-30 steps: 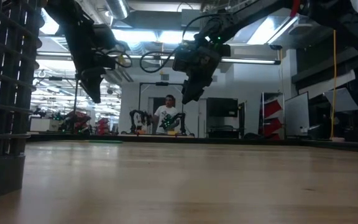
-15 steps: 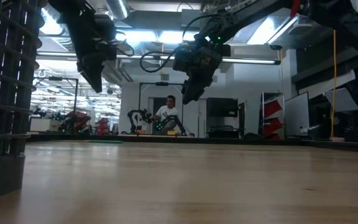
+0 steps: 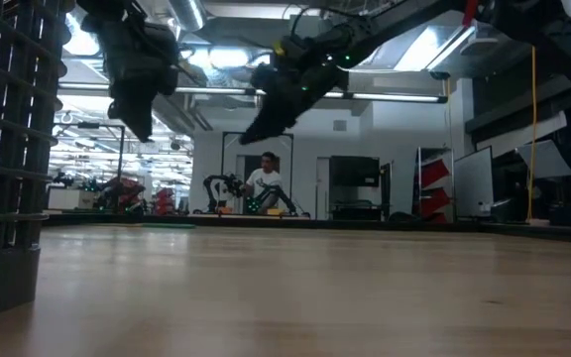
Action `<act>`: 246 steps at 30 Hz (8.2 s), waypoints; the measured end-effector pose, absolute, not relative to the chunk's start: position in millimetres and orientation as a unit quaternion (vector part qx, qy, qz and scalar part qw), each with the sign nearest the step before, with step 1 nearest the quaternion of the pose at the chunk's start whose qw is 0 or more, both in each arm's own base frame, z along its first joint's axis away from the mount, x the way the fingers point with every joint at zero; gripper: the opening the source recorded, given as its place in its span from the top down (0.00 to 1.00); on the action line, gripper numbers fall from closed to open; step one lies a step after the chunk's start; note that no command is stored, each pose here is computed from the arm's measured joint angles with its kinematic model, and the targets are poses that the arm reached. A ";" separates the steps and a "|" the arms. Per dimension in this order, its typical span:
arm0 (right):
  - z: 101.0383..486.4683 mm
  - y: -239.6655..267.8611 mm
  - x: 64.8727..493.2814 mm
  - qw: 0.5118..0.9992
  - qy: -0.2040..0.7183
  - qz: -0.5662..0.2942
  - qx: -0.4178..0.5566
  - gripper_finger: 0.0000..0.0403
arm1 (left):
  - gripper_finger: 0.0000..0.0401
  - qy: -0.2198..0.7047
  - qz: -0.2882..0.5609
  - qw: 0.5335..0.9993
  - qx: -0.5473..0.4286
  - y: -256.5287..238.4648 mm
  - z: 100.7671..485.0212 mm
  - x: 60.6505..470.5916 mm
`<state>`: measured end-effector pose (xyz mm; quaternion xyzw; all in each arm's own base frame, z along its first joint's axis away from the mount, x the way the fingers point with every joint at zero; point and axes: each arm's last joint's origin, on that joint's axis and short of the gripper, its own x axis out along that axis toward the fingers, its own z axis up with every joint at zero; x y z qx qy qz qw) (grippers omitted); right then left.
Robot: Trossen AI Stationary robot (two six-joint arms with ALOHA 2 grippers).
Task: Sort silverware
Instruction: Move the cutlery rack to the center of the table
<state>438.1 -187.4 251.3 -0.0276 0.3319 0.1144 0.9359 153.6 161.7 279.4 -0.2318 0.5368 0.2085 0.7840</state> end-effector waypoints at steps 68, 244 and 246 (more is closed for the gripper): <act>178.1 -129.9 475.6 0.895 0.434 0.104 0.021 0.65 | 0.89 0.481 0.433 0.651 -0.397 199.4 256.8 113.4; 222.3 -126.4 432.7 0.843 0.500 0.194 0.036 0.65 | 1.00 0.593 0.342 0.591 -0.428 236.7 287.3 157.9; 222.5 -125.1 433.5 0.844 0.496 0.200 0.027 0.65 | 1.00 0.599 0.340 0.584 -0.431 237.8 282.8 158.6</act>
